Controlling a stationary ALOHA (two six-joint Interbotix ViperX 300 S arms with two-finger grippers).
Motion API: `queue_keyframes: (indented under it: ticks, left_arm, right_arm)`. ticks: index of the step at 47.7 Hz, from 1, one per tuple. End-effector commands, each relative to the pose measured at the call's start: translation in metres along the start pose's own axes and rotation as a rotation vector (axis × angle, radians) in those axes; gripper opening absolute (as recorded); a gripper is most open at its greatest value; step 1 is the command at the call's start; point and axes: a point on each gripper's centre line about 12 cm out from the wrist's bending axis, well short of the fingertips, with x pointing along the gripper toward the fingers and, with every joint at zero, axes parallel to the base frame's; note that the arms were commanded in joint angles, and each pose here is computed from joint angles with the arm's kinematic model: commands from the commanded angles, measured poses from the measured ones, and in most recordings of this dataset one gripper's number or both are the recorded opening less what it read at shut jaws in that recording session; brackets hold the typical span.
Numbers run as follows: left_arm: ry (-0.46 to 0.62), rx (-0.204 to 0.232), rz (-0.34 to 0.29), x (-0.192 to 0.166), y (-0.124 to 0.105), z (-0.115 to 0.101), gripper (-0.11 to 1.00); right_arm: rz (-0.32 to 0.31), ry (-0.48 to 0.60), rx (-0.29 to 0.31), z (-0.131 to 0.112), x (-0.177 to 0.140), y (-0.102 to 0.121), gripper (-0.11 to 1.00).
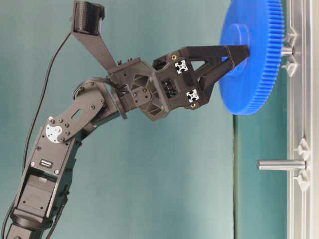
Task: Insert the large gear onto the shaft.
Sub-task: 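Push the gear's hole onto the right metal shaft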
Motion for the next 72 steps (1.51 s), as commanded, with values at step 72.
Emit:
queue_keyframes:
  ticks: [72]
  left_arm:
    - [-0.046, 0.024, -0.018, -0.010, -0.028, 0.012, 0.91]
  right_arm:
    - [0.006, -0.036, 0.031, 0.008, -0.003, 0.001, 0.10]
